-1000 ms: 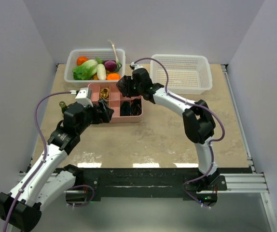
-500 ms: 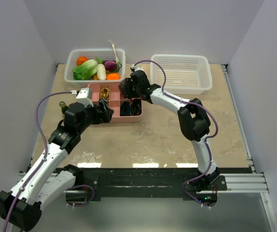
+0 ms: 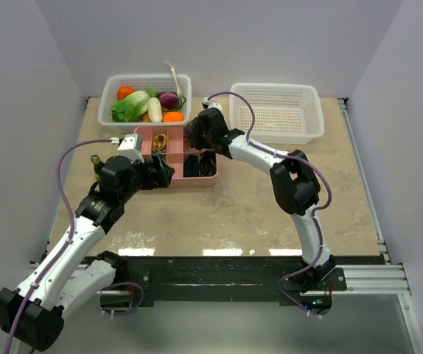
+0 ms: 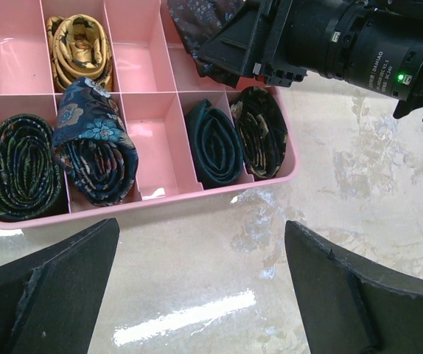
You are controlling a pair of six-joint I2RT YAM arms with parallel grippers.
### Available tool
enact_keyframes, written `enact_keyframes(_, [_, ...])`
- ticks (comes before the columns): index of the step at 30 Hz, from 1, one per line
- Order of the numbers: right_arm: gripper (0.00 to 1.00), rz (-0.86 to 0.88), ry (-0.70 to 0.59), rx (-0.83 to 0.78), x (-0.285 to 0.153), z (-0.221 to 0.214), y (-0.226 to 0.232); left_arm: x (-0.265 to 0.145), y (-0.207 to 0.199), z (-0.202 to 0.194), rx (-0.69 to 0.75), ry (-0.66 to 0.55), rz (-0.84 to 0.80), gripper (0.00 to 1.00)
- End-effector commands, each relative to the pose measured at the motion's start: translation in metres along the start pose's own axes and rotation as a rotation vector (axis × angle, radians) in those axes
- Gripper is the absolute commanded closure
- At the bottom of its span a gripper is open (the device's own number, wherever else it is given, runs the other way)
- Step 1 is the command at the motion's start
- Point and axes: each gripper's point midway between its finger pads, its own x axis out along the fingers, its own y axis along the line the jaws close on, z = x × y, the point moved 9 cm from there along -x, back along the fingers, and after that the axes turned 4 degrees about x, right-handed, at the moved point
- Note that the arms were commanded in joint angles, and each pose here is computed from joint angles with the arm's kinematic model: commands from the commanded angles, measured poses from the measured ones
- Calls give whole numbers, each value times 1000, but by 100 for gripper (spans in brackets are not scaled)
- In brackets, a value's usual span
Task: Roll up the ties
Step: Place the tie in the storage box.
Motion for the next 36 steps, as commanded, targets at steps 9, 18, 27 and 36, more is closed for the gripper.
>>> enact_keyframes(9, [100, -88, -60, 9, 18, 9, -2, 3, -3, 0, -5, -3, -29, 0])
enact_keyframes(18, [100, -232, -44, -49, 28, -1, -6, 3, -4, 0, -4, -2, -32, 0])
enact_keyframes(27, [100, -368, -18, -139, 24, -5, -11, 5, -4, 0, -4, 1, -31, 0])
enact_keyframes(36, [100, -415, 86, -220, 28, -29, -19, 7, -5, -1, -3, 13, -49, 0])
